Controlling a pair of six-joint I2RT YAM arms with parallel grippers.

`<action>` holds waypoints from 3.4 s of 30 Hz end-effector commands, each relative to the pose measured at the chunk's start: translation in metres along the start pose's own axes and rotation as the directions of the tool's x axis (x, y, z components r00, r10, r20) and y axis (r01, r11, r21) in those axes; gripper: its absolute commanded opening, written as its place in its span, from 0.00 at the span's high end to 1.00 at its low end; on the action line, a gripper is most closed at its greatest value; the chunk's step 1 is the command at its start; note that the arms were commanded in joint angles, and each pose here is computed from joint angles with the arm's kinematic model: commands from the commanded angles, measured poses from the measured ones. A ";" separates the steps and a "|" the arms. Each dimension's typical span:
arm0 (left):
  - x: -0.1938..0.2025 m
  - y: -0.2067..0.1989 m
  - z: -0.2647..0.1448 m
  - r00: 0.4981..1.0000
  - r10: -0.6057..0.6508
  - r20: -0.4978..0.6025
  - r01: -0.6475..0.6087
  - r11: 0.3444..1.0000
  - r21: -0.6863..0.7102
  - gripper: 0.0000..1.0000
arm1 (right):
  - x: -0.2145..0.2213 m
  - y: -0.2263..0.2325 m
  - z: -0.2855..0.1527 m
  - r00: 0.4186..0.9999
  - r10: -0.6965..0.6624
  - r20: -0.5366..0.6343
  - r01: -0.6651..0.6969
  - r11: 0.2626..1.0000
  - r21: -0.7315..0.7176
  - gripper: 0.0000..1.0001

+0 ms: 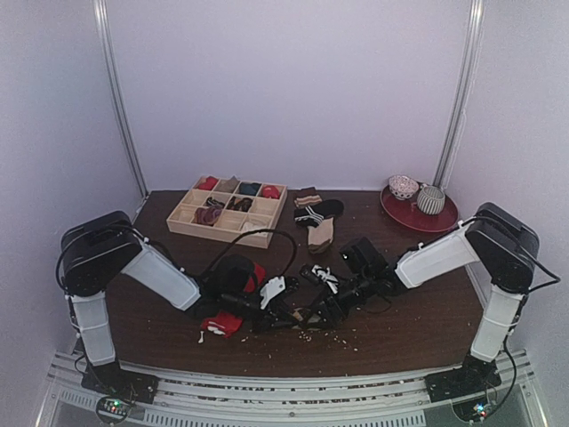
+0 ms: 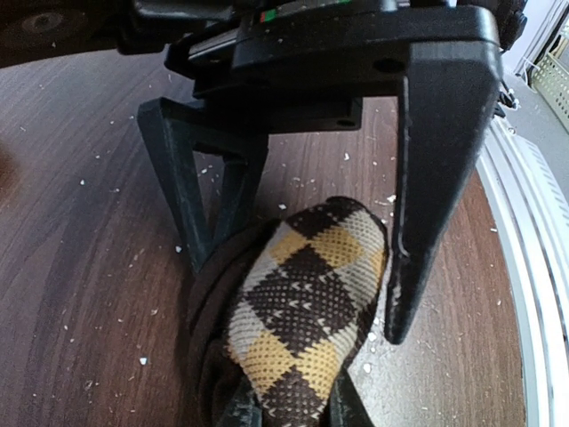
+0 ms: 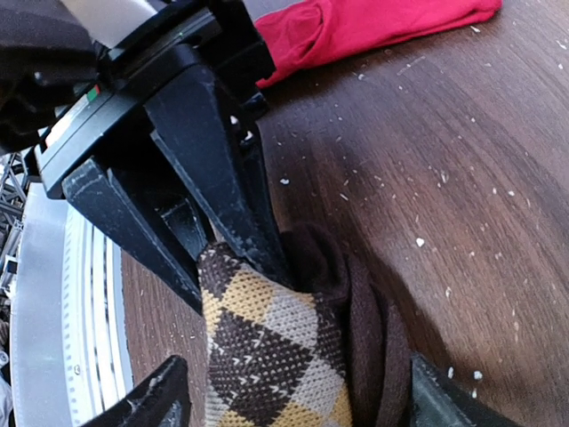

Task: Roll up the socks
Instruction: Roll a pair of socks at the center of the board, then pick up the pair of socks from the center of the board, then move the storage box to the center of the board.

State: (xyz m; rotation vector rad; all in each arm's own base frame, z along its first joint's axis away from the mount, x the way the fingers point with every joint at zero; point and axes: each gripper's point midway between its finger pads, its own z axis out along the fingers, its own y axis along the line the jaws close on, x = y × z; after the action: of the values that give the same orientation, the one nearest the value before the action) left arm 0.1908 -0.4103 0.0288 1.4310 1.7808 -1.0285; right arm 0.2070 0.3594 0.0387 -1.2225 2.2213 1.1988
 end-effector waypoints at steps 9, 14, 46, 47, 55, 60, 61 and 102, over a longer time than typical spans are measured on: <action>0.091 -0.007 0.001 0.949 -0.142 -0.283 0.138 0.990 -0.033 1.00 | 0.031 0.009 0.017 0.995 0.076 -0.066 -0.079 0.996 -0.044 0.45; 0.091 -0.005 0.001 0.948 -0.142 -0.285 0.136 0.990 -0.044 1.00 | 0.048 0.002 0.017 0.989 0.109 -0.101 -0.110 0.994 0.001 0.62; -0.105 0.120 -0.222 0.966 -0.091 0.243 0.252 0.550 -0.796 0.02 | -0.188 -0.043 -0.047 0.951 -0.107 0.289 0.036 0.970 0.242 1.00; -0.107 0.127 -0.237 0.954 -0.098 0.282 0.291 0.514 -0.807 0.02 | -0.202 -0.048 -0.048 0.943 -0.120 0.312 0.042 0.968 0.246 1.00; -0.112 0.152 -0.322 0.840 -0.115 0.531 0.538 0.315 -0.782 0.02 | -0.280 -0.106 -0.028 0.890 -0.178 0.420 0.042 0.949 0.313 1.00; -0.092 0.164 -0.324 0.833 -0.178 0.524 0.553 0.272 -0.787 0.02 | -0.299 -0.135 -0.023 0.846 -0.168 0.506 -0.035 0.929 0.367 1.00; -0.088 0.166 -0.322 0.833 -0.189 0.520 0.553 0.266 -0.789 0.02 | -0.301 -0.140 -0.022 0.839 -0.167 0.519 -0.049 0.925 0.377 1.00; -0.066 0.149 -0.297 0.844 -0.258 0.471 0.537 0.381 -0.753 0.04 | -0.075 -0.134 0.089 0.957 0.251 -0.143 -0.143 0.841 0.523 1.00</action>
State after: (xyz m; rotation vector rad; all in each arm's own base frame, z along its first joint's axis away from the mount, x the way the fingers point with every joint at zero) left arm 0.3510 -0.1712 0.2014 0.1704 2.0168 -0.3116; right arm 0.4517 0.4842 0.0824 -0.7266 2.1864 0.6558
